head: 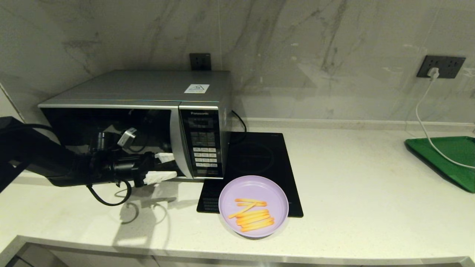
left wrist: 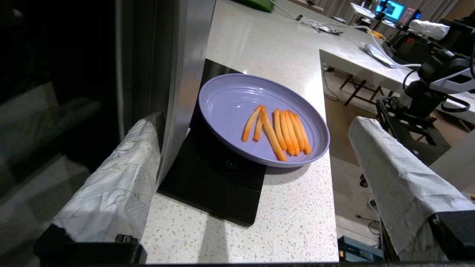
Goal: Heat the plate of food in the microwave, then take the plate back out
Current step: Open the microwave oven
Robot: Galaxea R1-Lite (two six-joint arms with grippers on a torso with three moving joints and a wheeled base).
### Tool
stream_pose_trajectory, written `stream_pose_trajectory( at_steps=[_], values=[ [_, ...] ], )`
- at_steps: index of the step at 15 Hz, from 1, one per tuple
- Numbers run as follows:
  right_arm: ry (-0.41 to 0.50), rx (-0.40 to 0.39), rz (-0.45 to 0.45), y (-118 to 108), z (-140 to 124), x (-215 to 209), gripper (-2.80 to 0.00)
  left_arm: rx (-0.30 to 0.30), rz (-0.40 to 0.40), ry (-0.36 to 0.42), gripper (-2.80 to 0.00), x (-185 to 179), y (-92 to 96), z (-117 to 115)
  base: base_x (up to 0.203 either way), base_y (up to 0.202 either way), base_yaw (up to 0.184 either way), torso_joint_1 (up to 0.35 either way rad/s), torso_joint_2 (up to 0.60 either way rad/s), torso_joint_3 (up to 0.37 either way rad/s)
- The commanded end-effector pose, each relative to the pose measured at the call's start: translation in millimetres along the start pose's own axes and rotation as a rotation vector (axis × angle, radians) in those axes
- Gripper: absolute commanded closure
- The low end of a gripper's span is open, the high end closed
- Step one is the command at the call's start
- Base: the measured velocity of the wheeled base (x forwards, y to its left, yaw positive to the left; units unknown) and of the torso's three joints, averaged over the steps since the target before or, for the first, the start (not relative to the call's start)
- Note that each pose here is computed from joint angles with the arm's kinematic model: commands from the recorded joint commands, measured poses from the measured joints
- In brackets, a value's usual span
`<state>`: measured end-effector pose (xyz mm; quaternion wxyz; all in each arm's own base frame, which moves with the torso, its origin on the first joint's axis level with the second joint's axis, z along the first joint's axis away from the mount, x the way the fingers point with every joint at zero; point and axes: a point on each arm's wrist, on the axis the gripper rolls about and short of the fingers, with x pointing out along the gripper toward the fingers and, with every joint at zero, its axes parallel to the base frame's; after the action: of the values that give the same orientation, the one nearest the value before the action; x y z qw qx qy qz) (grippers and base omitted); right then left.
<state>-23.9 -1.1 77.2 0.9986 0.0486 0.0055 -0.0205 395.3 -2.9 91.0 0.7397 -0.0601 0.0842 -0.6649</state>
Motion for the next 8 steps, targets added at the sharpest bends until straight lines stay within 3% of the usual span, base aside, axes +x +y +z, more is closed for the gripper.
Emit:
stream_pose_trajectory(
  at_steps=[1, 4, 6, 7, 8],
  values=[
    [-0.001, 0.001, 0.001, 0, 0, 0, 0.0, -0.016, 0.007, -0.008, -2.8, -6, 4.3, -6, 0.0, 0.0, 0.0, 0.0, 0.0, 0.0],
    [0.001, 0.0, 0.0, 0, 0, 0, 0.0, -0.089, 0.042, -0.026, -2.8, -27, -16.7, 2, 0.0, 0.0, 0.0, 0.0, 0.0, 0.0],
    [-0.001, 0.001, 0.001, 0, 0, 0, 0.0, -0.248, 0.073, -0.038, -2.8, -40, -39.6, -5, 0.0, 0.0, 0.0, 0.0, 0.0, 0.0],
    [-0.001, 0.001, 0.001, 0, 0, 0, 0.0, -0.293, 0.092, -0.045, -2.8, -48, -39.9, -11, 0.0, 0.0, 0.0, 0.0, 0.0, 0.0],
    [0.0, 0.0, 0.001, 0, 0, 0, 0.0, -0.301, 0.11, -0.052, -2.8, -55, -39.1, -15, 0.0, 0.0, 0.0, 0.0, 0.0, 0.0]
  ],
)
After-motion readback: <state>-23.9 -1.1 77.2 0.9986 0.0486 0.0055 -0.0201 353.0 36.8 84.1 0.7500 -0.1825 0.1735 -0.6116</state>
